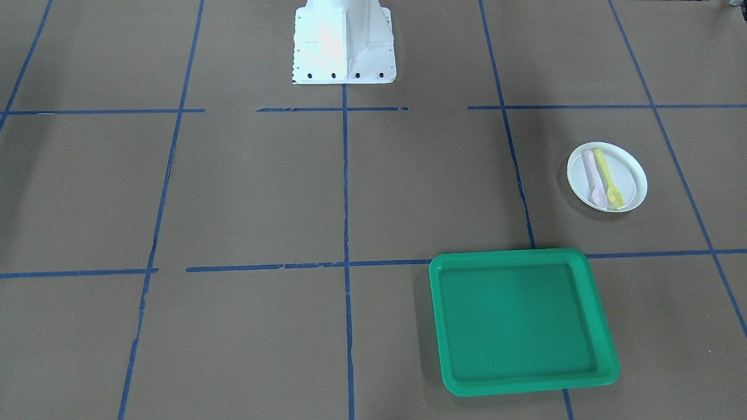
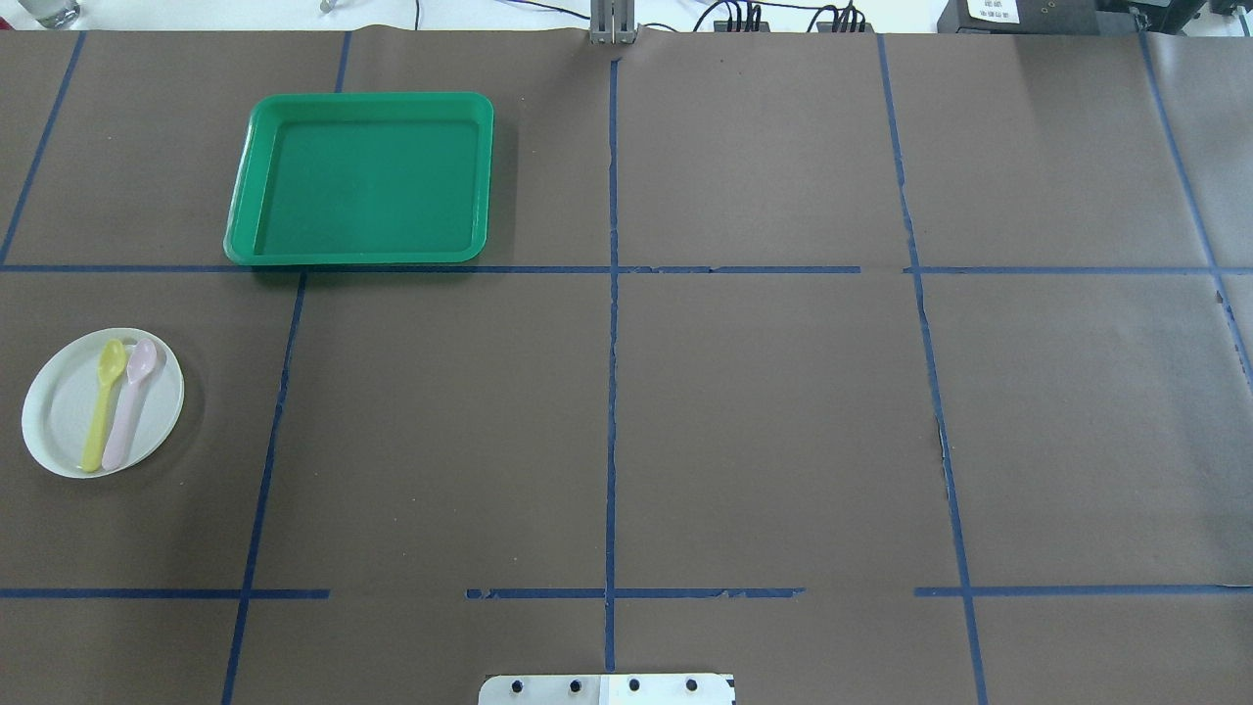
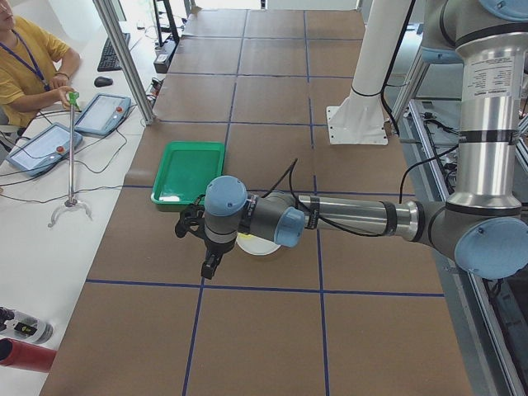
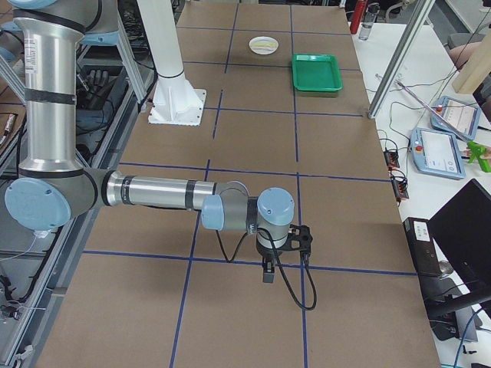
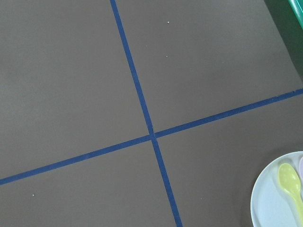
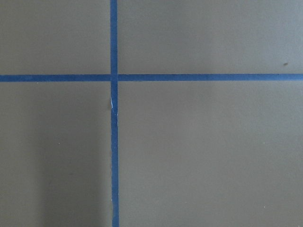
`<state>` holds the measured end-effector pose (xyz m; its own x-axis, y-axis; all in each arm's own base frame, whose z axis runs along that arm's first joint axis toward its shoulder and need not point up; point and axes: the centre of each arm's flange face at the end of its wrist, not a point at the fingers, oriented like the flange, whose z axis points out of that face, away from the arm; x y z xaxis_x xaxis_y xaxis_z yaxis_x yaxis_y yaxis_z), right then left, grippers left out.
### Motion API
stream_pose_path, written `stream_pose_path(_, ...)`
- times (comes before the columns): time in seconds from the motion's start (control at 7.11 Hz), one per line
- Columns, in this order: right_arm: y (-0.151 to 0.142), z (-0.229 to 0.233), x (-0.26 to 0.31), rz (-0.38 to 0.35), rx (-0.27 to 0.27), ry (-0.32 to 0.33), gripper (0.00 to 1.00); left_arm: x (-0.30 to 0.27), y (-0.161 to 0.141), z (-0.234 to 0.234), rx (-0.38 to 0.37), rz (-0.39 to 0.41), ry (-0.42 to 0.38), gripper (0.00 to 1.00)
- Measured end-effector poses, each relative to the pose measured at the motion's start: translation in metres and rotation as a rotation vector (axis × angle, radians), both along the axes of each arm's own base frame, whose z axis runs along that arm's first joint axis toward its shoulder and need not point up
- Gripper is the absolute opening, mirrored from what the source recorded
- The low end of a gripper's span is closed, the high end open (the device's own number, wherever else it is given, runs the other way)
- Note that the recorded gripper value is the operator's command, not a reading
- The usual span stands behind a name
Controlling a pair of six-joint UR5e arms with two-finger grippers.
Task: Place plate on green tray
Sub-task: 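Move the left gripper toward the white plate's near edge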
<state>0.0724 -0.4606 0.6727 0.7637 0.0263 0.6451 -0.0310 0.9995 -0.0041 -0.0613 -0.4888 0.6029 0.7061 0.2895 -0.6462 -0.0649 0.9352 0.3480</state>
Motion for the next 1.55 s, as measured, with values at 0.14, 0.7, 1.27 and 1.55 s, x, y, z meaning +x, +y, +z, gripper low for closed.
stream_pose_path(0.14,0.0,0.0,0.0,0.0,0.0,0.0,1.0,0.0,0.001,0.001,-0.006,0.0,0.0,1.0)
stream_pose_path(0.7,0.0,0.0,0.0,0.0,0.0,0.0,1.0,-0.001,0.013,0.015,-0.063,-0.007,-0.001,1.0)
stream_pose_path(1.27,0.0,0.0,0.0,0.0,0.0,-0.001,1.0,0.025,0.032,0.036,-0.113,0.0,0.033,1.0)
stream_pose_path(1.55,0.0,0.0,0.0,0.0,0.0,0.0,1.0,0.097,0.031,0.05,-0.147,-0.016,0.054,1.0)
